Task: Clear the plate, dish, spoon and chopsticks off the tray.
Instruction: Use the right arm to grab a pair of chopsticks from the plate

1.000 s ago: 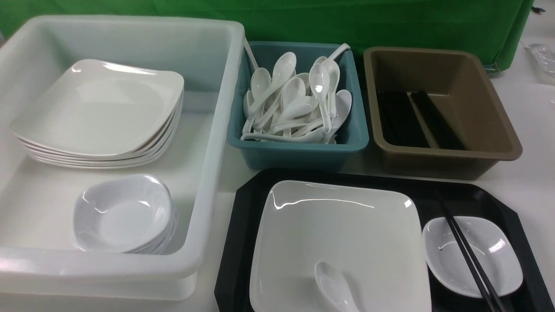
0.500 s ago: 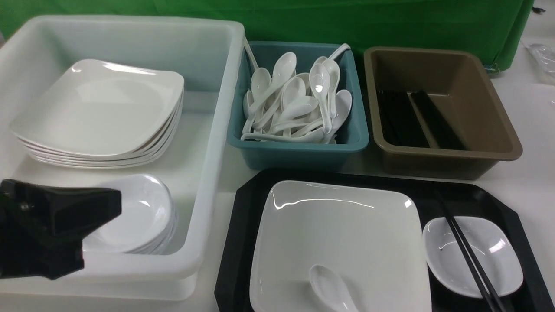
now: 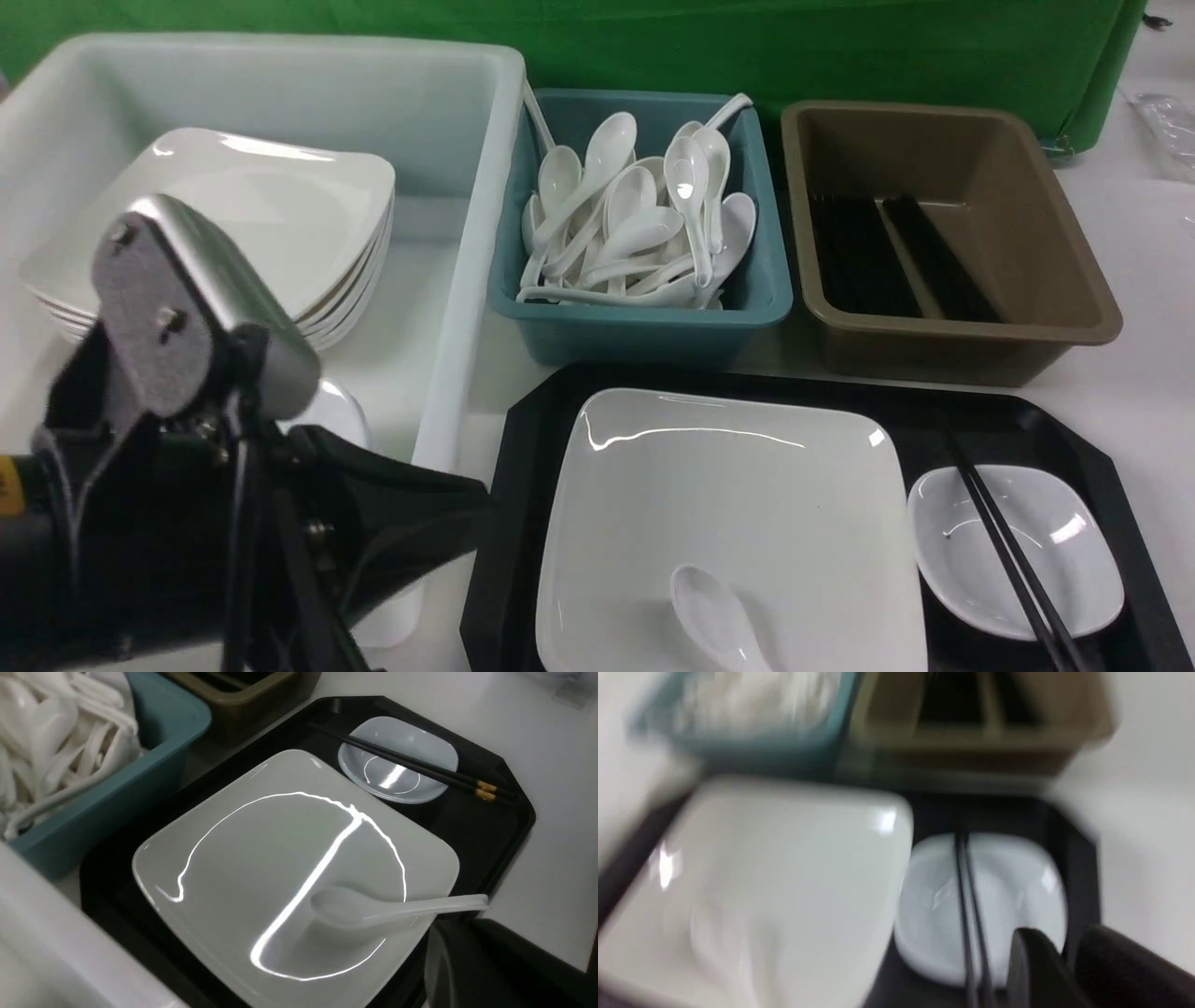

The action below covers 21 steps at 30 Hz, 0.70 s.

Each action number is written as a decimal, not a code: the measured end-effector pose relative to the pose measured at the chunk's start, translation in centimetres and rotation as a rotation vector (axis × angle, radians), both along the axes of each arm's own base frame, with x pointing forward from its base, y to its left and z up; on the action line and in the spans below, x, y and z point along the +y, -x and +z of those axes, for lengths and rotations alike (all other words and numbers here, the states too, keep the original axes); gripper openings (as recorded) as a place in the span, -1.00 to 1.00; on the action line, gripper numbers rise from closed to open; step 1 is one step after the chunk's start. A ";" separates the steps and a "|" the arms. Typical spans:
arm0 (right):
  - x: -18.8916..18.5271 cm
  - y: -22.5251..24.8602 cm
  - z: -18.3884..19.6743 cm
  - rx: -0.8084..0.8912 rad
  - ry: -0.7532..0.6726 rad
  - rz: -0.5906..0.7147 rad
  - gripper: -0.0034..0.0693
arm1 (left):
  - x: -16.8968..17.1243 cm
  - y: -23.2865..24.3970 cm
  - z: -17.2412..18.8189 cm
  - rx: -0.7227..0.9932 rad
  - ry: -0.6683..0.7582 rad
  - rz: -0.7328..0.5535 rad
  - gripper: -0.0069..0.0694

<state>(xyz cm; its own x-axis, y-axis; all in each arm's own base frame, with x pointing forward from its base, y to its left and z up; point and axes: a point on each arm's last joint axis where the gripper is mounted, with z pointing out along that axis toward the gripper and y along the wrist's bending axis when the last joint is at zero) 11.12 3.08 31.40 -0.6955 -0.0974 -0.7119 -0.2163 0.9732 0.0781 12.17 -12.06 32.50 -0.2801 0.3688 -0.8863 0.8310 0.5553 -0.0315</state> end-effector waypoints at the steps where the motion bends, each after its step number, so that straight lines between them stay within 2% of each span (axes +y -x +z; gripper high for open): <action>1: 0.4 -0.9 0.1 0.078 0.031 0.031 -0.43 | -0.2 0.1 0.0 -0.011 0.000 -0.015 -0.77; 5: 1.9 -4.3 -0.6 0.300 0.128 0.105 -0.39 | -0.7 0.7 0.2 -0.035 -0.003 -0.063 -0.77; 6: 2.4 -6.1 -1.6 0.389 0.167 0.126 -0.32 | -0.7 0.9 0.2 -0.039 -0.003 -0.075 -0.77; 10: 2.8 -9.5 -4.8 0.536 0.224 0.145 -0.13 | -0.2 1.6 0.6 -0.063 -0.005 -0.092 -0.77; 16: 2.9 -13.3 -9.3 0.594 0.230 0.137 0.15 | 0.6 2.6 1.4 -0.116 0.016 -0.093 -0.77; 21: 3.2 -15.3 -12.0 0.589 0.226 0.127 0.25 | 0.6 2.6 1.5 -0.121 0.013 -0.094 -0.77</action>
